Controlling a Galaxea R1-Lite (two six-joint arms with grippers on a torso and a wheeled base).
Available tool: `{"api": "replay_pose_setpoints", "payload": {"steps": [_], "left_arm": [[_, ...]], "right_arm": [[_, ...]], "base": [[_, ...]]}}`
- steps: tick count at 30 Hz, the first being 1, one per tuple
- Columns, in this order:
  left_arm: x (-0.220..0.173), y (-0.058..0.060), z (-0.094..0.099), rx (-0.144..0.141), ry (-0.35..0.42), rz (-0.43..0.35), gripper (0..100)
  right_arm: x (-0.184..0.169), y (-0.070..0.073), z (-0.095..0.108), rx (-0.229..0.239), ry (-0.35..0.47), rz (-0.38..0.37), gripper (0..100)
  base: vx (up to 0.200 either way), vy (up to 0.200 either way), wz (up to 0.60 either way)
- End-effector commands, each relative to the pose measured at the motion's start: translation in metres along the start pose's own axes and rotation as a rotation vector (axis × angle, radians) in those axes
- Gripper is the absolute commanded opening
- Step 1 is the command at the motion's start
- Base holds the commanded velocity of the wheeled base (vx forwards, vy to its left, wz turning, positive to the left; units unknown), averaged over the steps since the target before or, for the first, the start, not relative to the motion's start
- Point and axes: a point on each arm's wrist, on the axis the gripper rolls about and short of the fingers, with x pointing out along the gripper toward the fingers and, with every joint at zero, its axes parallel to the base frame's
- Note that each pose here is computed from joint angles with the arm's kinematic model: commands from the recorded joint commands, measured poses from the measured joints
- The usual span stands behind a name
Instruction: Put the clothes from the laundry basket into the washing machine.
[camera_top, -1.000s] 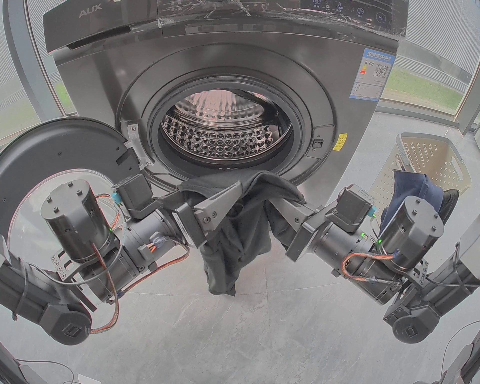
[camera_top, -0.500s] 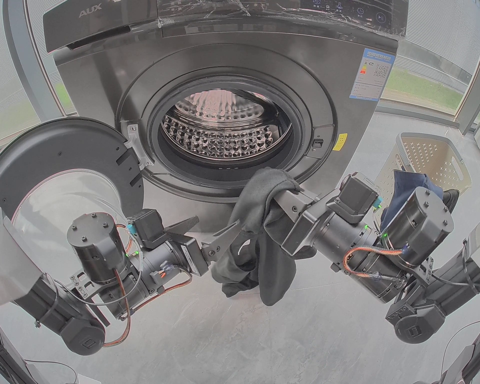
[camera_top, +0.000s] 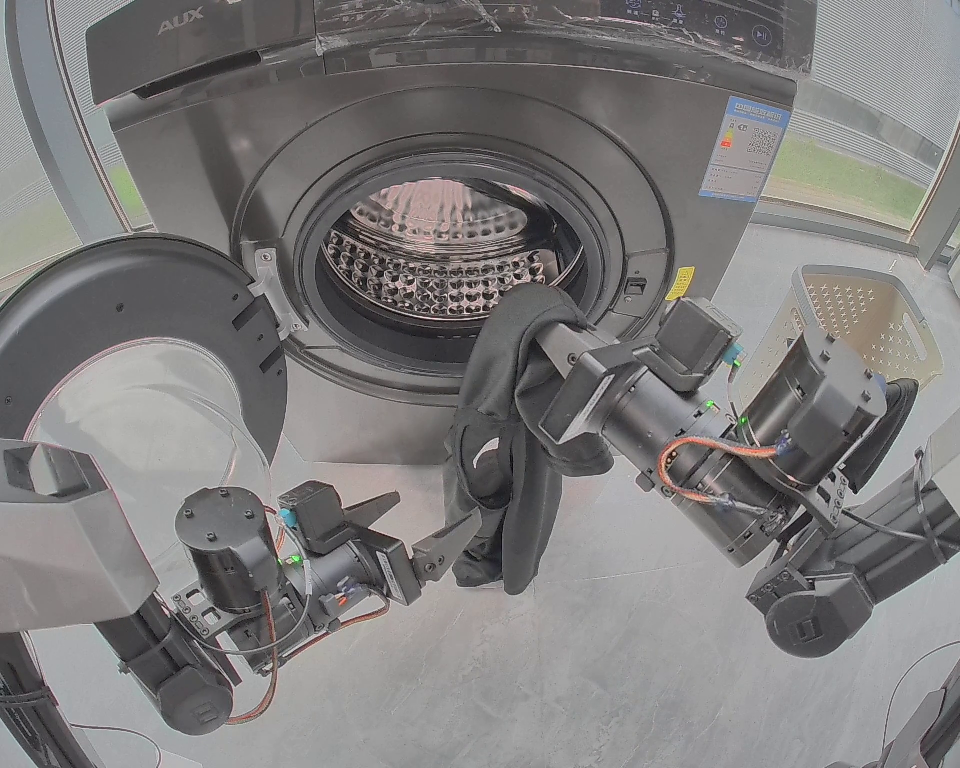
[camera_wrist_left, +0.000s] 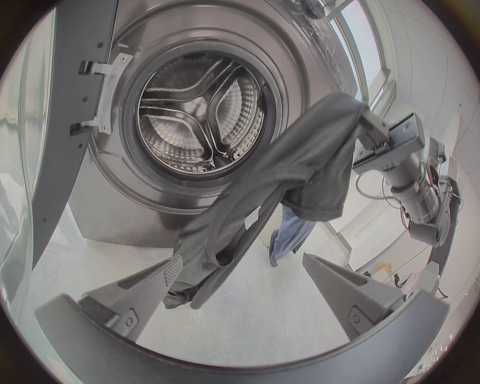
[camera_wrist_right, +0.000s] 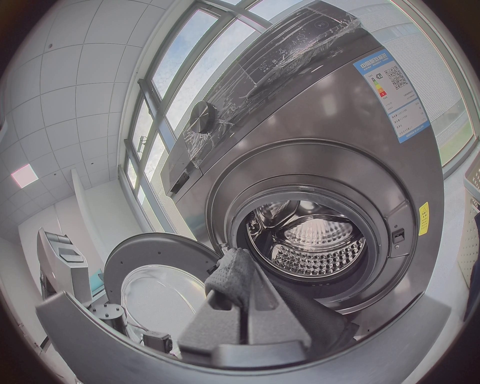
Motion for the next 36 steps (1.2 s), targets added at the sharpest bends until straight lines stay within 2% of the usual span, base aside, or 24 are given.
{"api": "replay_pose_setpoints", "payload": {"steps": [1, 6, 10, 15, 21, 30, 36], "left_arm": [[0.005, 0.005, -0.011, -0.002, 0.036, 0.016, 100], [0.018, 0.017, -0.028, 0.022, 0.084, 0.048, 100], [0.035, 0.029, -0.03, 0.033, 0.059, 0.075, 100], [0.041, 0.033, -0.033, 0.025, 0.061, 0.074, 100], [0.058, 0.042, -0.051, 0.049, 0.086, 0.084, 100], [0.085, 0.038, -0.062, 0.053, 0.064, 0.036, 100], [0.101, 0.043, -0.069, 0.058, 0.039, 0.04, 100]], "right_arm": [[0.005, 0.001, 0.002, 0.006, -0.012, 0.003, 0], [0.007, 0.006, 0.006, 0.012, -0.025, 0.017, 0], [0.005, 0.007, 0.005, 0.012, -0.021, 0.019, 0], [0.004, 0.007, 0.006, 0.012, -0.024, 0.018, 0], [0.005, 0.009, 0.006, 0.015, -0.027, 0.026, 0], [0.004, 0.011, 0.004, 0.019, -0.025, 0.03, 0], [0.004, 0.012, 0.005, 0.021, -0.026, 0.034, 0]], "base": [[0.0, 0.0, 0.0], [0.0, 0.0, 0.0], [0.0, 0.0, 0.0], [0.0, 0.0, 0.0], [0.0, 0.0, 0.0], [0.0, 0.0, 0.0], [0.0, 0.0, 0.0]]}}
